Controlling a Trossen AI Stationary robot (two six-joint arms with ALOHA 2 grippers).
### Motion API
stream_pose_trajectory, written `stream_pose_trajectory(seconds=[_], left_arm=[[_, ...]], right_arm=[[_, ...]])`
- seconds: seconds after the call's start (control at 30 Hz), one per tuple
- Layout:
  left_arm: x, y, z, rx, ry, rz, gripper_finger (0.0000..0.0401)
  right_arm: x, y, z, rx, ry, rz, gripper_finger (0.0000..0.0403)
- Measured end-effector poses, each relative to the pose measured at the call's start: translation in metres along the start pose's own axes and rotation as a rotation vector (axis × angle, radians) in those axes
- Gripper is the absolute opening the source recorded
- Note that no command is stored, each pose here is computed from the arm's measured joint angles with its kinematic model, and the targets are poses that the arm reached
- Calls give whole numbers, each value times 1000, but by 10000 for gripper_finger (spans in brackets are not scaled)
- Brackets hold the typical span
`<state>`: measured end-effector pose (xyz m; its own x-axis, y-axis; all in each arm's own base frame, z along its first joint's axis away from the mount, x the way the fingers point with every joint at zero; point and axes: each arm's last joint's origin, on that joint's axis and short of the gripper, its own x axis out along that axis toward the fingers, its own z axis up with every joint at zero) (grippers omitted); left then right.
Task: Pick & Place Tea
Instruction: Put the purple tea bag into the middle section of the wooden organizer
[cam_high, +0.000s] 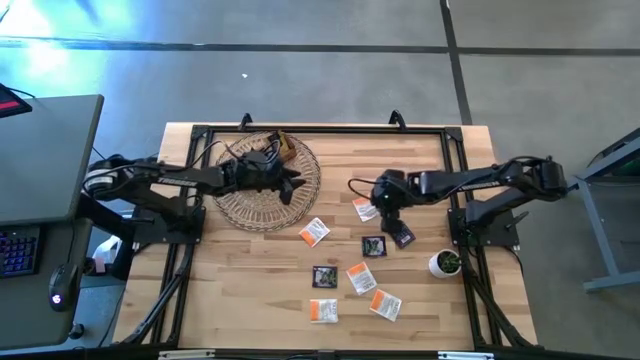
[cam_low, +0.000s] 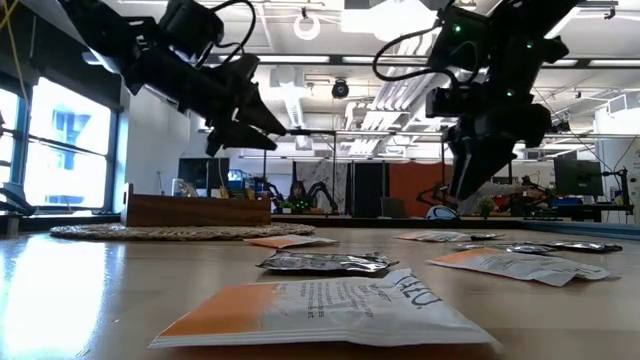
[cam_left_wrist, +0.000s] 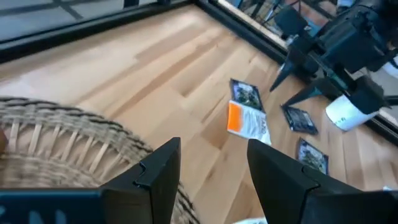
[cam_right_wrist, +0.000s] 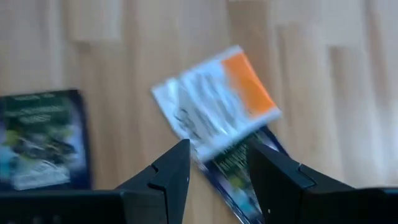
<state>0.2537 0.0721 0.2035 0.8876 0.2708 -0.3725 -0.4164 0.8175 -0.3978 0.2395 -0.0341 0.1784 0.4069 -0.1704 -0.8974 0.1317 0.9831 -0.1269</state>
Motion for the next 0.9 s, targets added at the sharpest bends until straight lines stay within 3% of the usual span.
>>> stream_pose_trajectory(seconds=[0.27, 0.57, 0.73, 0.9], left_arm=[[6, 2, -5, 1, 27, 13, 184], [6, 2, -5, 1, 26, 12, 184], [6, 2, -5, 1, 23, 7, 184], [6, 2, -4, 1, 17, 4, 184]], right_arm=[[1, -3, -11, -228, 117, -3, 154], [22, -27, -8, -265, 147, -94, 150], [31, -42, -13, -206, 140, 72, 152], [41, -53, -13, -181, 128, 48, 153]])
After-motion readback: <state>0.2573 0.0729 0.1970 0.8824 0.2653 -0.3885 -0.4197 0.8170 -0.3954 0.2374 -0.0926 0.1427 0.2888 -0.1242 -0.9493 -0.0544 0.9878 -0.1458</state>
